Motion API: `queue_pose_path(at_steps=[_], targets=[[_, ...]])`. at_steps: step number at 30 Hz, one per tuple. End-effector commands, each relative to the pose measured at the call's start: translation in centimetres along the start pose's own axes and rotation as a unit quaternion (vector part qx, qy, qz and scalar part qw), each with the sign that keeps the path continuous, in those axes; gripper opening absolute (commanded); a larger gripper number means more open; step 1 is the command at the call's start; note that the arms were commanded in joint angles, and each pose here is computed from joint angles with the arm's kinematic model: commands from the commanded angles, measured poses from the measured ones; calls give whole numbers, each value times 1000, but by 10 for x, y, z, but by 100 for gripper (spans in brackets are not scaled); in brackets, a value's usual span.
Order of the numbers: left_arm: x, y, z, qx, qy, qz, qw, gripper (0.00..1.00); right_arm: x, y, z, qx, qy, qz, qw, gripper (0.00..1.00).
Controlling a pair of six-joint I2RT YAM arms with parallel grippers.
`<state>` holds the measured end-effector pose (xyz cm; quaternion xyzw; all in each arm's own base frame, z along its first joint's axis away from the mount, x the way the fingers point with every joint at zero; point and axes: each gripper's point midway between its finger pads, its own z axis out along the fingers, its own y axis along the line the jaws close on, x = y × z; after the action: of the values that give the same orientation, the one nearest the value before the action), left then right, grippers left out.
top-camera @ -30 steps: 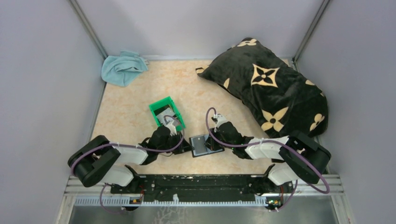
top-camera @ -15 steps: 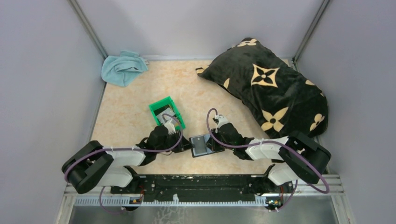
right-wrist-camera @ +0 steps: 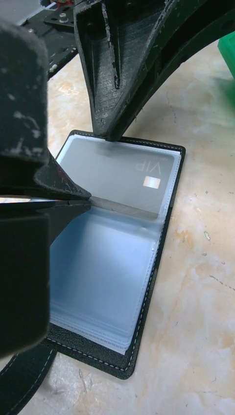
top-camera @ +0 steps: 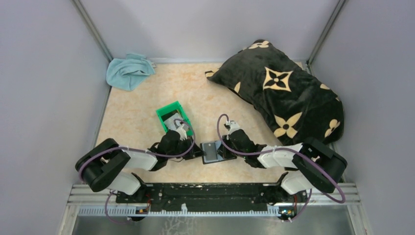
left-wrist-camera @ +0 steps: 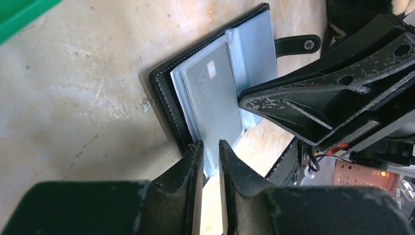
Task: Take the credit cards out of the card holder
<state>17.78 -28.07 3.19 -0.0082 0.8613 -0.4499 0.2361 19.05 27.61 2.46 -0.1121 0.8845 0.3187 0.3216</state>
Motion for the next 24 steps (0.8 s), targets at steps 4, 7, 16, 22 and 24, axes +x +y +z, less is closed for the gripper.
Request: queue_pose_path(at_steps=[4,7,16,22,24], targets=[[-7,-12,7,25,-4,10,1000,24,-4,8,0,-15,-10,-4,1000,0],[-6,-13,9,33,-2,5,999,24,-2,9,1,-20,-5,-5,1000,0],[-14,-34,17,69,0,8,998,24,2,12,5,-28,2,-1,1000,0],[-22,-54,16,95,-3,14,995,24,3,11,5,-28,2,2,1000,0],[-24,-61,16,104,-4,16,994,24,3,10,5,-28,2,3,1000,0]])
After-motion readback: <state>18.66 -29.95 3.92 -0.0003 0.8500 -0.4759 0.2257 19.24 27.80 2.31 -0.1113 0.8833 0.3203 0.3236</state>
